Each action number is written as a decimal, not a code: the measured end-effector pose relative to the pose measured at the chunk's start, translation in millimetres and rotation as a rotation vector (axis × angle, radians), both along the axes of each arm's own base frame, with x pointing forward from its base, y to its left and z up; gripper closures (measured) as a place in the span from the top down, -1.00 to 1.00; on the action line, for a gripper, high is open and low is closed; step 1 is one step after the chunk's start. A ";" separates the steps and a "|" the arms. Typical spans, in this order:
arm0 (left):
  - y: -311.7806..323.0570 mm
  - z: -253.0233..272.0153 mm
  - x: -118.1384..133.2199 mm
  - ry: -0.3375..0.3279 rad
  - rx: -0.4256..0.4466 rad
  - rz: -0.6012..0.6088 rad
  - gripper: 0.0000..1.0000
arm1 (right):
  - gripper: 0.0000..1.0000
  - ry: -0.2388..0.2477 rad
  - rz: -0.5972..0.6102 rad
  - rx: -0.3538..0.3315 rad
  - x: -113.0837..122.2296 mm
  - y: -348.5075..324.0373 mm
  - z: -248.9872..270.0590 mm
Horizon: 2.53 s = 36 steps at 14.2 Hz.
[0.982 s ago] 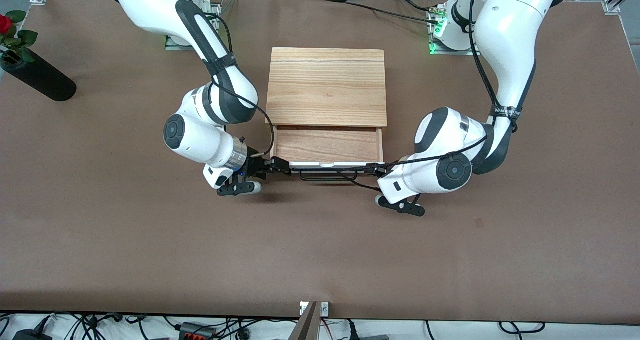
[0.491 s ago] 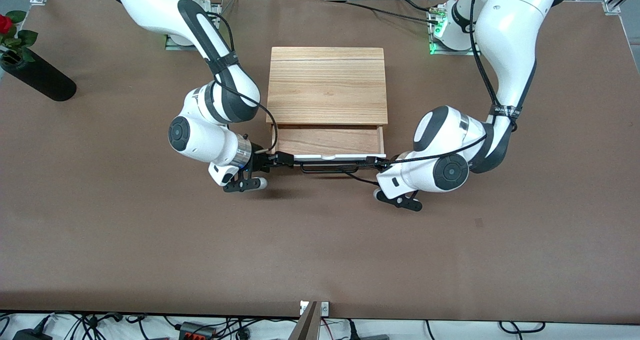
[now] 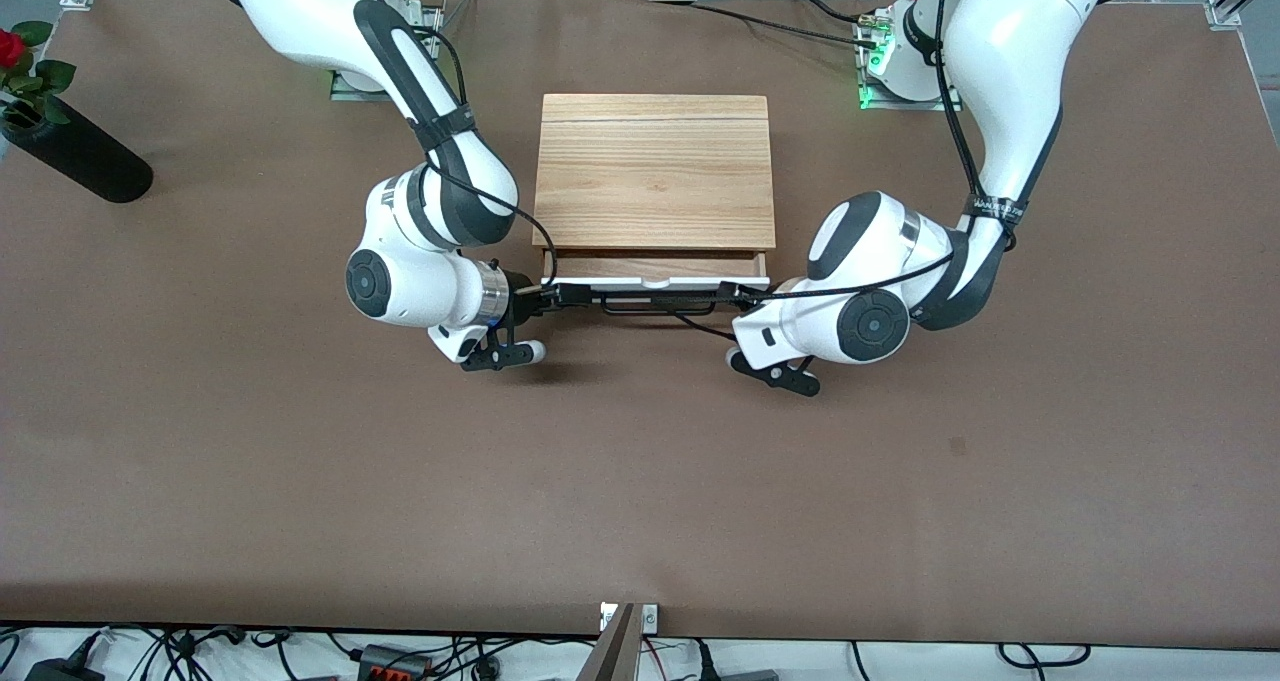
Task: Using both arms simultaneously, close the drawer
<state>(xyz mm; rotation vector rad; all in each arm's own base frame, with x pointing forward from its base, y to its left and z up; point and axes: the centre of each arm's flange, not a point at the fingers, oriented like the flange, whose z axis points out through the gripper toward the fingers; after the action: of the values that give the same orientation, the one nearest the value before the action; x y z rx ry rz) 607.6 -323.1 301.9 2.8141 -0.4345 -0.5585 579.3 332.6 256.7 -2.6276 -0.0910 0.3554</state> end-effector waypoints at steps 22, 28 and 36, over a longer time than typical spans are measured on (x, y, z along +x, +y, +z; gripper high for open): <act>72.7 37.4 34.0 -0.004 -0.055 0.087 1.00 | 1.00 0.021 0.058 -0.038 22.0 -42.3 55.0; 166.9 124.8 55.4 -0.150 0.019 0.171 1.00 | 1.00 -0.109 0.156 -0.339 52.2 -135.0 169.3; 270.9 240.8 36.5 -0.303 0.153 0.294 1.00 | 1.00 -0.130 0.197 -0.571 20.7 -251.5 306.6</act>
<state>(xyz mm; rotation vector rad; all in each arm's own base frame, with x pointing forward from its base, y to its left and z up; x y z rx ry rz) 644.1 -52.2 542.7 3.0415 -0.0250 -0.1077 600.0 81.1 563.4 -3.2181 -0.3379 0.3091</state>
